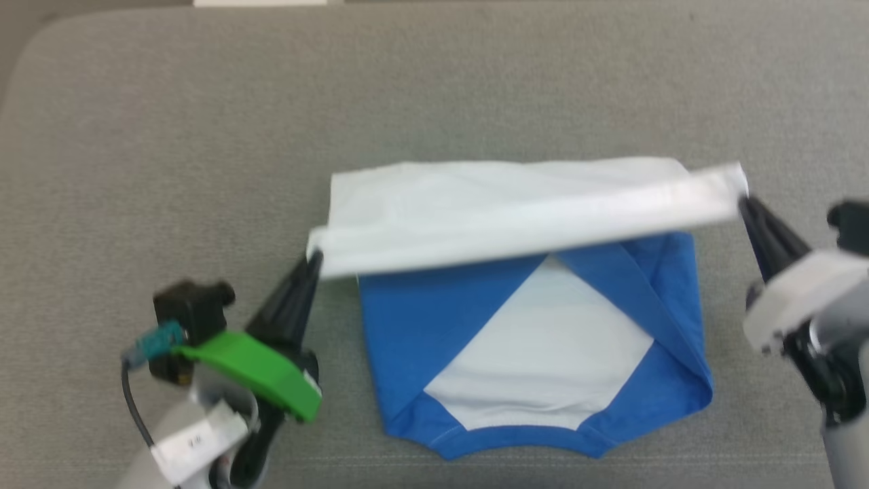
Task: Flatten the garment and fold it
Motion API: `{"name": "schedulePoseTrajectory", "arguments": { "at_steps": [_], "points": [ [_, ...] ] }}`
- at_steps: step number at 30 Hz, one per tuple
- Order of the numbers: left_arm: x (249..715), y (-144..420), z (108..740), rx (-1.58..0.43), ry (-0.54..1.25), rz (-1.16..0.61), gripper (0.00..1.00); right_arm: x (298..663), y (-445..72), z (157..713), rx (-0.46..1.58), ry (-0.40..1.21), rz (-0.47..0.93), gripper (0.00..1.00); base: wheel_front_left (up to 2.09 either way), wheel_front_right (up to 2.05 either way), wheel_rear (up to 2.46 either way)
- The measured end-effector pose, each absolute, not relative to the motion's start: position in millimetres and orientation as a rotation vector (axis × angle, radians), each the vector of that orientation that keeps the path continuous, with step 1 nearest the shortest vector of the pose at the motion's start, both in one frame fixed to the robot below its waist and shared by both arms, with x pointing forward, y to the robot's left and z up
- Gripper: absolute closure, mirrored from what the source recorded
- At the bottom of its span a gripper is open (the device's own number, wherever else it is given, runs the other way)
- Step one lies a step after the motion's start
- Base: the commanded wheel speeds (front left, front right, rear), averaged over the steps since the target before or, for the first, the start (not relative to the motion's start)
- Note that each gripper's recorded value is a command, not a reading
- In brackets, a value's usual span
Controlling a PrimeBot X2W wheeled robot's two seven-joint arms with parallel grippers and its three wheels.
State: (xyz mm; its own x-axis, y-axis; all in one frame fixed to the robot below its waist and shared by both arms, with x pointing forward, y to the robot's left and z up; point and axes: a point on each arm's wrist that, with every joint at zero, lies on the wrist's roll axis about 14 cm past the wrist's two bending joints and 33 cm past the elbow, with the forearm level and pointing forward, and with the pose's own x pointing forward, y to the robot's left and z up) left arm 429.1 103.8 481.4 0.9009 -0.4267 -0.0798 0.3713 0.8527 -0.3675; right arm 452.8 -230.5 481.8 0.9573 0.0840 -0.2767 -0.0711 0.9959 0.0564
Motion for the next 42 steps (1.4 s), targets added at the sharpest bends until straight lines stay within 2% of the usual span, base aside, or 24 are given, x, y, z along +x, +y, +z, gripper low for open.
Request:
{"name": "schedulePoseTrajectory", "arguments": {
  "at_steps": [9, 18, 27, 28, 29, 30, 31, 36, 42],
  "points": [
    [379.5, 114.8, 461.2, -0.396, 0.243, -0.364, 1.00, 397.0, -234.3, 463.0, 0.042, 0.397, 0.045, 1.00, 0.00, 0.00, 0.00],
    [341.0, 103.7, 414.1, -0.366, 0.430, -0.384, 1.00, 337.8, -229.5, 404.0, 0.073, 0.669, 0.009, 1.00, 0.00, 0.00, 0.00],
    [321.7, 101.0, 371.2, -0.281, 0.570, -0.410, 1.00, 313.4, -218.5, 363.5, 0.099, 0.826, 0.006, 1.00, 0.00, 0.00, 0.00],
    [320.7, 101.3, 367.9, -0.274, 0.580, -0.412, 1.00, 312.0, -216.2, 360.4, 0.106, 0.840, 0.008, 0.86, 0.00, 0.00, 0.00],
    [320.9, 101.4, 366.2, -0.272, 0.585, -0.410, 0.76, 311.2, -214.8, 358.5, 0.111, 0.849, 0.009, 0.37, 0.00, 0.00, 0.00],
    [321.5, 102.0, 365.2, -0.272, 0.586, -0.405, 0.10, 310.4, -213.6, 357.1, 0.116, 0.859, 0.010, 0.00, 0.00, 0.00, 0.00],
    [322.2, 102.3, 365.3, -0.273, 0.582, -0.401, 0.00, 310.6, -213.4, 357.3, 0.120, 0.858, 0.008, 0.00, 0.00, 0.00, 0.00],
    [332.7, 114.0, 376.5, -0.280, 0.500, -0.335, 0.00, 316.9, -220.2, 370.1, 0.130, 0.807, -0.014, 0.00, 0.00, 0.00, 0.00],
    [358.4, 135.7, 420.6, -0.300, 0.277, -0.228, 0.00, 341.7, -219.2, 418.9, 0.184, 0.593, -0.024, 0.00, 0.00, 0.00, 0.00]
  ]
}}
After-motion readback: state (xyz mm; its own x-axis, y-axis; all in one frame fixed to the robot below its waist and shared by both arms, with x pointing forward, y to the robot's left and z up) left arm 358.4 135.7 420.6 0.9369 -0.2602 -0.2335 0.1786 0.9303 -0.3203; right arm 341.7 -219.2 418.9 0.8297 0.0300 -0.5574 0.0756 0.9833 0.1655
